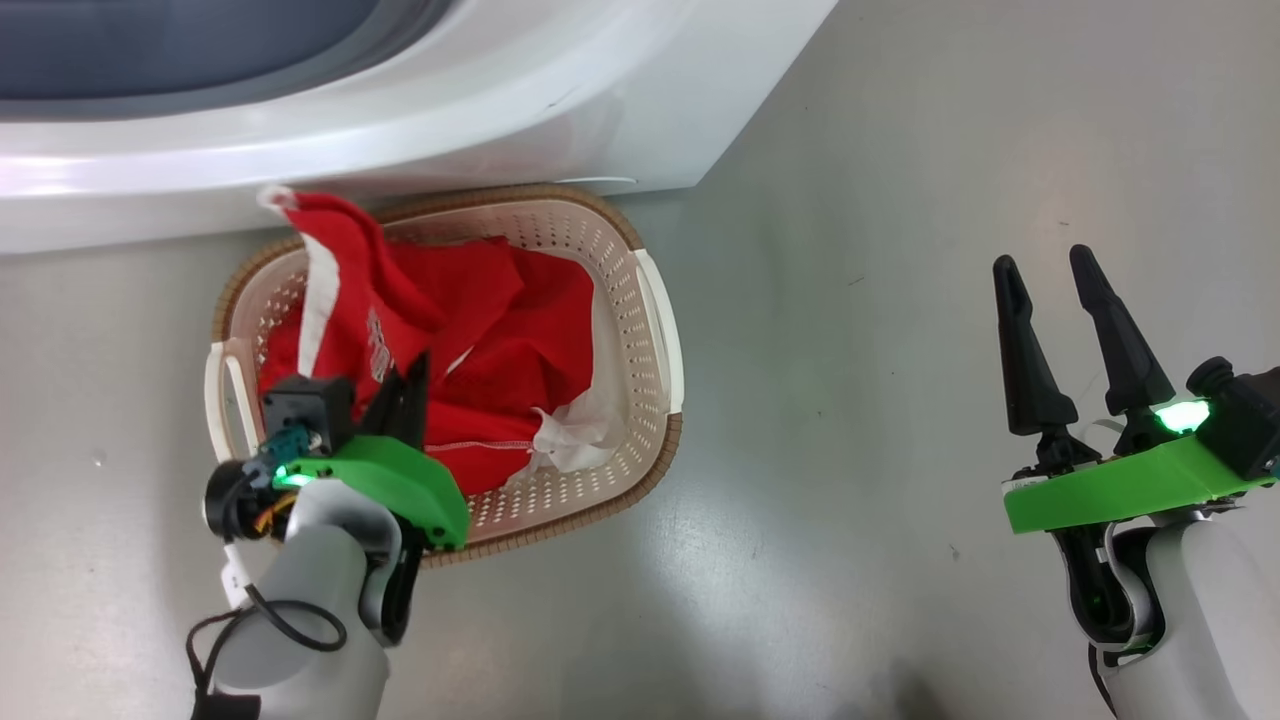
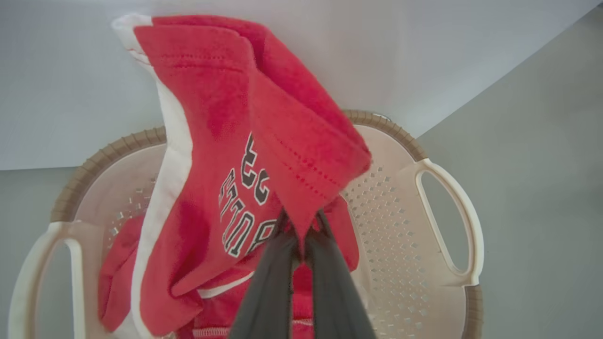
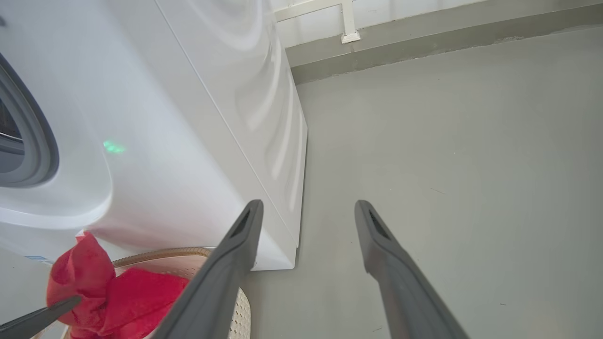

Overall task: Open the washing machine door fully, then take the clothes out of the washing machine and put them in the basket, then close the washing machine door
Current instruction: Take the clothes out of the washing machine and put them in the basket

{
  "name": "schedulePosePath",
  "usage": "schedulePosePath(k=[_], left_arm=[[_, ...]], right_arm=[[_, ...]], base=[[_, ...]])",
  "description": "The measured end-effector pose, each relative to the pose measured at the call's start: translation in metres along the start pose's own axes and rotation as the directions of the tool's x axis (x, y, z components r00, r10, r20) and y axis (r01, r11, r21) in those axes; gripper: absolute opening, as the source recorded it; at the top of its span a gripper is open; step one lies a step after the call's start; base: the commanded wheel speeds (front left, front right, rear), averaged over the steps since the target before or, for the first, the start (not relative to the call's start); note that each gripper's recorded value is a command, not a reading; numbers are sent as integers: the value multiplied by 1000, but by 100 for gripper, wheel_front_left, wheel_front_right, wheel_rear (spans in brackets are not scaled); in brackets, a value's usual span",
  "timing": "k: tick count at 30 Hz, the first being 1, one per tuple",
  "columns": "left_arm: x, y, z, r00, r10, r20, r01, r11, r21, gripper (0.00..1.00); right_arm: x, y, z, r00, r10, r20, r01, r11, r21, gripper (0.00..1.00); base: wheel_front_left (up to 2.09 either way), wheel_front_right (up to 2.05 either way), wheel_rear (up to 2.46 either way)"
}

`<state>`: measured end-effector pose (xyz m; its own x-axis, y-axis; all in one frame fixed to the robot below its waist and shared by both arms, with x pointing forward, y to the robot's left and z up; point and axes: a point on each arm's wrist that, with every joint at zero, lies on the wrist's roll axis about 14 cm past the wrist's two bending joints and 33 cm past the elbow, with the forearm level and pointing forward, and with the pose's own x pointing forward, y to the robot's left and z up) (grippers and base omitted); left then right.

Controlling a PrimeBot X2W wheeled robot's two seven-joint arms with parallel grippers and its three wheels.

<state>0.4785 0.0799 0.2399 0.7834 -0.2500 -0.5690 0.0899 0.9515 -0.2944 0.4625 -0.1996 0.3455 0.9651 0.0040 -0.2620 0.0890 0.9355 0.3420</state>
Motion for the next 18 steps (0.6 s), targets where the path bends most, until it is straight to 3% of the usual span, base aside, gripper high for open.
schedulePosePath(k=[6,7,9,11,12,13,14,15,17,18], left_arm=[[-1,1,-15,999,5,-48,-5,1000,-11,0],[-1,1,-14,999,5,-48,-6,1000,-12,5],[1,2,-12,999,7,-42,-7,1000,-14,33],[2,1,-7,999,6,-32,-6,1000,-13,50],[2,2,-6,1000,8,-29,-9,1000,-13,68],[2,2,-5,1000,11,-25,-11,1000,-12,68],[2,3,-3,1000,16,-21,-16,1000,-11,76],[2,3,0,1000,16,-14,-16,1000,-12,91],[1,3,5,1000,16,0,-16,1000,-12,100],[0,2,8,1000,16,8,-16,1000,-12,100]], right_arm=[[0,-1,-2,1000,-3,-4,3,1000,0,100],[0,-1,-2,1000,-3,-4,3,1000,0,100],[1,-1,-3,1000,-3,-6,3,1000,1,100],[1,-1,-3,1000,-2,-6,2,1000,1,100],[1,0,-3,1000,-1,-5,1,1000,2,100],[1,0,-2,1000,0,-4,0,1000,2,100],[1,1,-2,1000,2,-3,-2,1000,2,100],[1,1,-1,1000,3,-1,-3,1000,3,100],[1,2,1,1000,5,3,-5,1000,3,100],[1,3,3,1000,7,6,-7,1000,3,100]], base=[[0,0,0],[0,0,0],[0,0,0],[0,0,0],[0,0,0],[0,0,0],[0,0,0],[0,0,0],[0,0,0],[0,0,0]])
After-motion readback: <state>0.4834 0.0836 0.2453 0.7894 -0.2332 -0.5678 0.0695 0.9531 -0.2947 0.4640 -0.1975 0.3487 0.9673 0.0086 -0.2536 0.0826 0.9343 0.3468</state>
